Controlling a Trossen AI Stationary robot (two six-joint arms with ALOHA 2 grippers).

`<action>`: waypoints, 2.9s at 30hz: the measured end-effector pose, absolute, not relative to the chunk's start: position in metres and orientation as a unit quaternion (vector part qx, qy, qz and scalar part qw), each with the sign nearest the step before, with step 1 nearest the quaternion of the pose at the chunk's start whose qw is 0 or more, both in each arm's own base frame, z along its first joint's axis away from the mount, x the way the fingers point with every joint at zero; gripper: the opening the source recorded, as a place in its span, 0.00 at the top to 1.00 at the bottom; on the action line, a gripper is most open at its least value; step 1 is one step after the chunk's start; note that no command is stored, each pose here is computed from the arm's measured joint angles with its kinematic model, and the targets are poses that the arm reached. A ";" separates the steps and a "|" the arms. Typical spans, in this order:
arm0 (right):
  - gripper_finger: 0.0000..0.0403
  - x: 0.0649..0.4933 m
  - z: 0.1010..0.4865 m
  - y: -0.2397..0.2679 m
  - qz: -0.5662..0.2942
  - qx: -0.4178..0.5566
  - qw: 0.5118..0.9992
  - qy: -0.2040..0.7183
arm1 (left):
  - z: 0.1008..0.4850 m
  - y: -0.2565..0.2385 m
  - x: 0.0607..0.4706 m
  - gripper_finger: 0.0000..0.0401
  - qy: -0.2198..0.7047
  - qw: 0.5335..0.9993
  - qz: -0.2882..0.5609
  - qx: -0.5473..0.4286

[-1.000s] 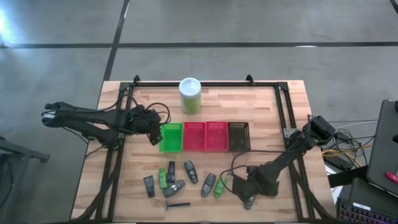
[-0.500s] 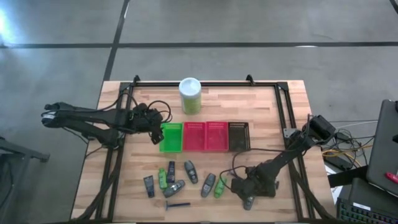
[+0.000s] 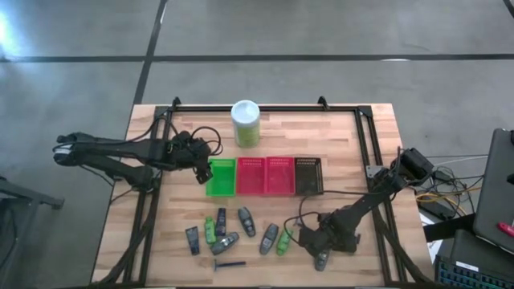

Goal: Pick & Place Travel size toiletries
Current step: Put the gray deodorant into the green bin

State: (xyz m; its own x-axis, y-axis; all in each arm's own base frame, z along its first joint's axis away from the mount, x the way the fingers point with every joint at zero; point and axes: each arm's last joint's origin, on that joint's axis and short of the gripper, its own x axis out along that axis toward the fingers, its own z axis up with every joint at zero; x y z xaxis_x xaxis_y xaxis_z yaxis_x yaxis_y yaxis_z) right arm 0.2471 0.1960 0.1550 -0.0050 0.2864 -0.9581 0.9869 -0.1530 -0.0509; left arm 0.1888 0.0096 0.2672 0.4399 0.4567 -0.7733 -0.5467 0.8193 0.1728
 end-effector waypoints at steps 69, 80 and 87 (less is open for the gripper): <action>0.49 0.254 0.181 0.195 -0.405 0.653 0.480 0.423 | 0.272 0.013 0.200 0.25 0.402 0.878 0.233 -0.115; 0.50 0.259 0.248 0.112 -0.412 0.662 0.589 0.212 | 0.314 0.018 0.220 0.25 0.218 0.965 0.072 0.127; 0.49 0.274 0.271 0.034 -0.450 0.620 0.637 0.088 | 0.328 0.015 0.235 0.25 0.126 0.963 0.052 0.233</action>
State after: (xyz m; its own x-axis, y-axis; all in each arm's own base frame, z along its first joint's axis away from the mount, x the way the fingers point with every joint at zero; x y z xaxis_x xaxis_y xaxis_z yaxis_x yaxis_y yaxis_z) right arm 0.2736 0.0343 0.2711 0.5803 -0.4634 -0.6698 0.6814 -0.1743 0.7109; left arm 0.2353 0.0147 0.3281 0.9630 0.1594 -0.2173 -0.0422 0.8855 0.4627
